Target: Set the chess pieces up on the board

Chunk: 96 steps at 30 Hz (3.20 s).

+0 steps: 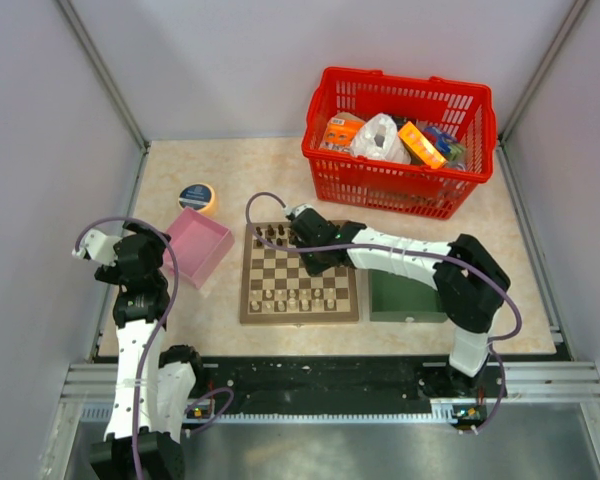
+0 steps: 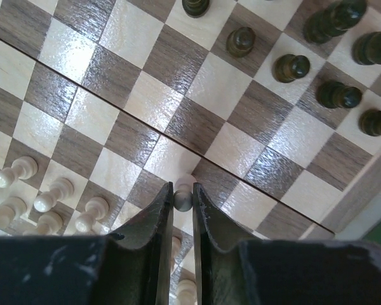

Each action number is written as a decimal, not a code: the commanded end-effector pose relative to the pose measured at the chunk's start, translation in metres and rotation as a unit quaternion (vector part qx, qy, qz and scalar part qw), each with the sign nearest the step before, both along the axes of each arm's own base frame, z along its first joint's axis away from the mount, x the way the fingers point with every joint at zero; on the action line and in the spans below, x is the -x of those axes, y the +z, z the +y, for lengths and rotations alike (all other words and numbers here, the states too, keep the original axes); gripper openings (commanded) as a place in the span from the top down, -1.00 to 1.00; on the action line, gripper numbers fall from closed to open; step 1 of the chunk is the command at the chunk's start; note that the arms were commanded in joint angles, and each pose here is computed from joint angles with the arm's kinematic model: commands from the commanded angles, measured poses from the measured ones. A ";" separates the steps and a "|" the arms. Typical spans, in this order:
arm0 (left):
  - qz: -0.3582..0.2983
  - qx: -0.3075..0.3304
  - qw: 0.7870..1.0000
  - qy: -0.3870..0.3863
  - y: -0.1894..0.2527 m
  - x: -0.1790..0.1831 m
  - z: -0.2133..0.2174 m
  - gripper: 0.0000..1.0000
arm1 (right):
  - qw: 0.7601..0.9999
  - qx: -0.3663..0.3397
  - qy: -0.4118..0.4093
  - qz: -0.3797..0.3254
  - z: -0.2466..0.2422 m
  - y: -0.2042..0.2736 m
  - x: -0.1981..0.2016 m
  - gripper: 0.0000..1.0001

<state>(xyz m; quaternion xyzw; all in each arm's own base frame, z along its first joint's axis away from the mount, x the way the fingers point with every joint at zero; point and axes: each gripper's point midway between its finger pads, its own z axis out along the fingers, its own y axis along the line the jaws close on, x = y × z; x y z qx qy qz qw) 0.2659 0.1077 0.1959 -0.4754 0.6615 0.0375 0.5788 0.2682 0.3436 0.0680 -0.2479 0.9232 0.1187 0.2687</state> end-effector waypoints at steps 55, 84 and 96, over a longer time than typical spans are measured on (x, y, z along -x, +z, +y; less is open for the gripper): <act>-0.018 -0.004 1.000 0.001 0.008 -0.002 0.002 -0.97 | 0.997 0.003 -0.068 0.020 -0.077 -0.004 0.050 0.70; -0.016 -0.004 1.000 0.001 0.006 -0.002 0.002 -0.97 | 0.997 0.016 -0.075 0.012 -0.080 -0.012 0.046 0.65; -0.016 -0.004 1.000 0.000 0.006 -0.002 0.001 -0.97 | 0.997 0.004 -0.073 0.006 -0.078 -0.001 0.045 0.44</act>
